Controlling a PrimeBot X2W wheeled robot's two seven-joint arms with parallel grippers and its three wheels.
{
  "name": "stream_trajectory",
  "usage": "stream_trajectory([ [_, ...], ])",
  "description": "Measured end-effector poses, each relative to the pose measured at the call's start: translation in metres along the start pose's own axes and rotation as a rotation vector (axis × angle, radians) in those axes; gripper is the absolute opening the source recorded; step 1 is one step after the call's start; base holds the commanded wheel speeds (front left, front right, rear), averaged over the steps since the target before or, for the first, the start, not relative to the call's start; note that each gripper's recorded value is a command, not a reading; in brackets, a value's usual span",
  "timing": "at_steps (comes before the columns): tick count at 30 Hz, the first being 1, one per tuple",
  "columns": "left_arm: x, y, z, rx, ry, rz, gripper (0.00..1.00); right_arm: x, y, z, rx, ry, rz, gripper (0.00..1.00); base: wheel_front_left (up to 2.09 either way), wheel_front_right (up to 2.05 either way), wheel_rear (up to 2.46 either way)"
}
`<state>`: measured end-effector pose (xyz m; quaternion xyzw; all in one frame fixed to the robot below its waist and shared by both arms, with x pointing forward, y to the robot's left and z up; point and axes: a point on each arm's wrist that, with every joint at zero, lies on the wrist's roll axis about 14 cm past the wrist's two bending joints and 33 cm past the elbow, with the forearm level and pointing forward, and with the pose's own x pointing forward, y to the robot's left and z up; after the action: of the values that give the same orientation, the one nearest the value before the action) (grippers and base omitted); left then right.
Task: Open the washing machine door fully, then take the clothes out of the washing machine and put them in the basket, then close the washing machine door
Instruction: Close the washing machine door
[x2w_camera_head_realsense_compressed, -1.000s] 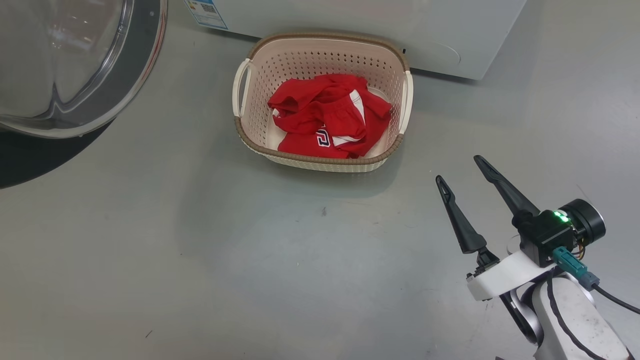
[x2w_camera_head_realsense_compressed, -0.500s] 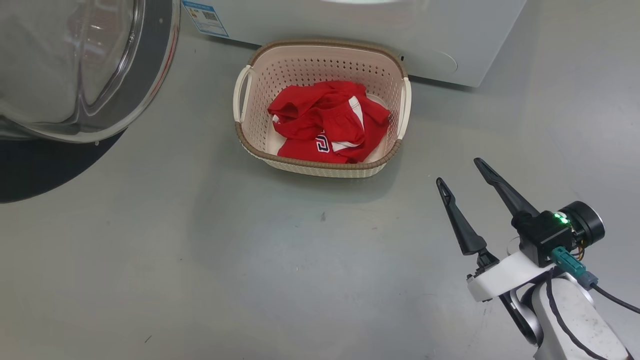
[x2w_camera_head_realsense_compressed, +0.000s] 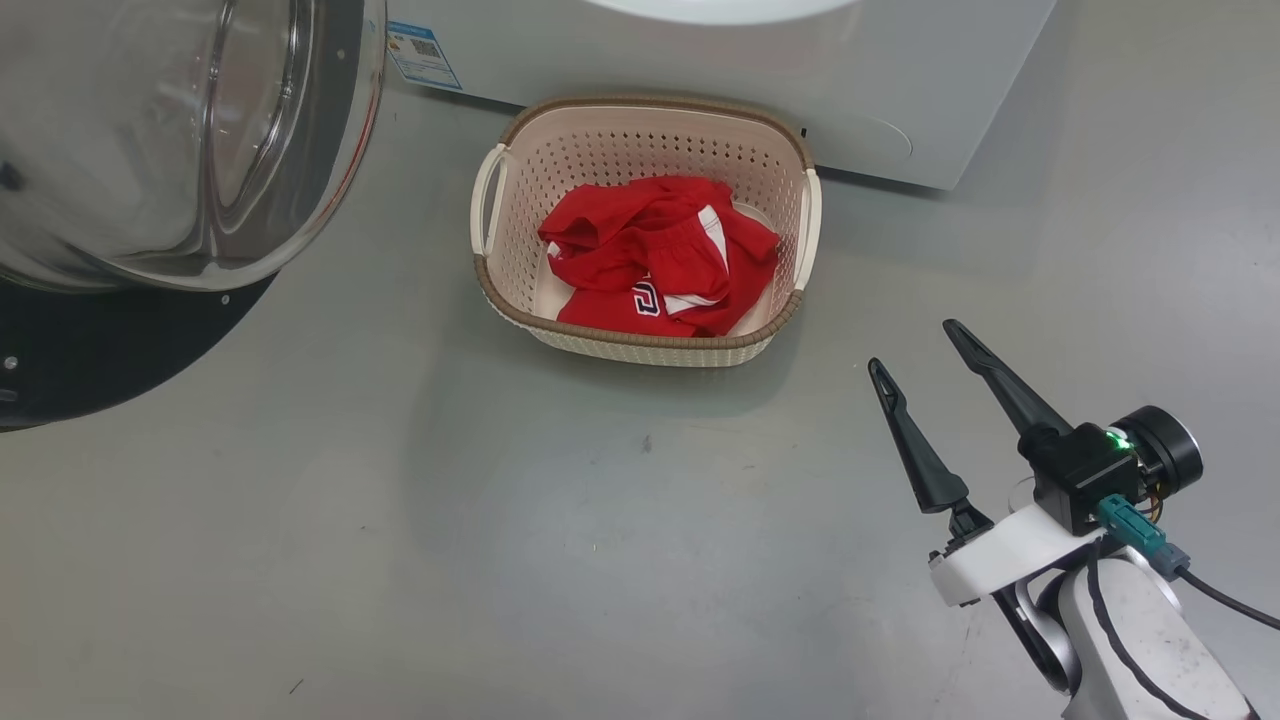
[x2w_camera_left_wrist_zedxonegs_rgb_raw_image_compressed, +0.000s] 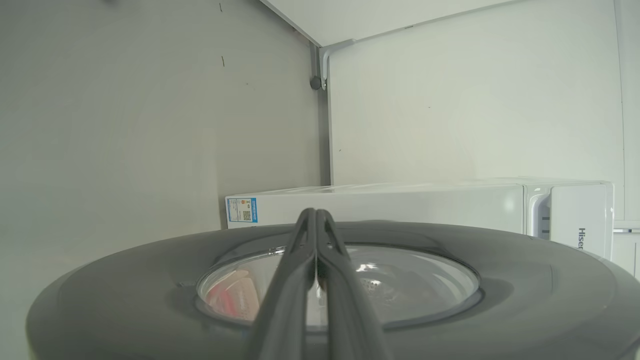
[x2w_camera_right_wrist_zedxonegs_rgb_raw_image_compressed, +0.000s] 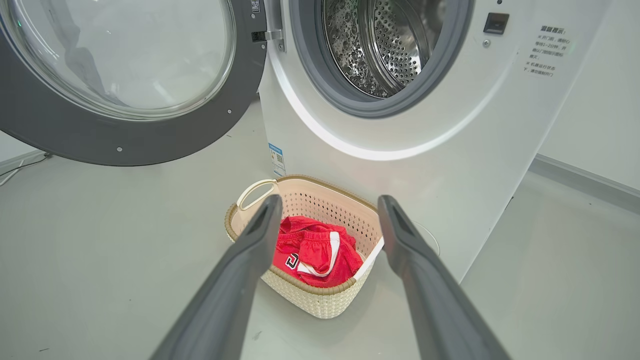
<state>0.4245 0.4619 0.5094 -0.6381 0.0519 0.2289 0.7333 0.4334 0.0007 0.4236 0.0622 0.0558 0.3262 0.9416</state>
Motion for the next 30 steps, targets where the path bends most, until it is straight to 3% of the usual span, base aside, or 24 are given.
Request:
stream_trajectory([
  [15,-0.017,0.014,-0.043,0.032,0.200,-0.022,0.00,-0.004,0.013,0.017,0.008,-0.032,0.001,1.00,0.00,0.00,0.00],
  [30,-0.035,0.008,-0.099,0.051,0.427,-0.122,0.00,-0.013,0.024,0.029,0.006,-0.051,-0.002,1.00,0.00,0.00,0.00],
])
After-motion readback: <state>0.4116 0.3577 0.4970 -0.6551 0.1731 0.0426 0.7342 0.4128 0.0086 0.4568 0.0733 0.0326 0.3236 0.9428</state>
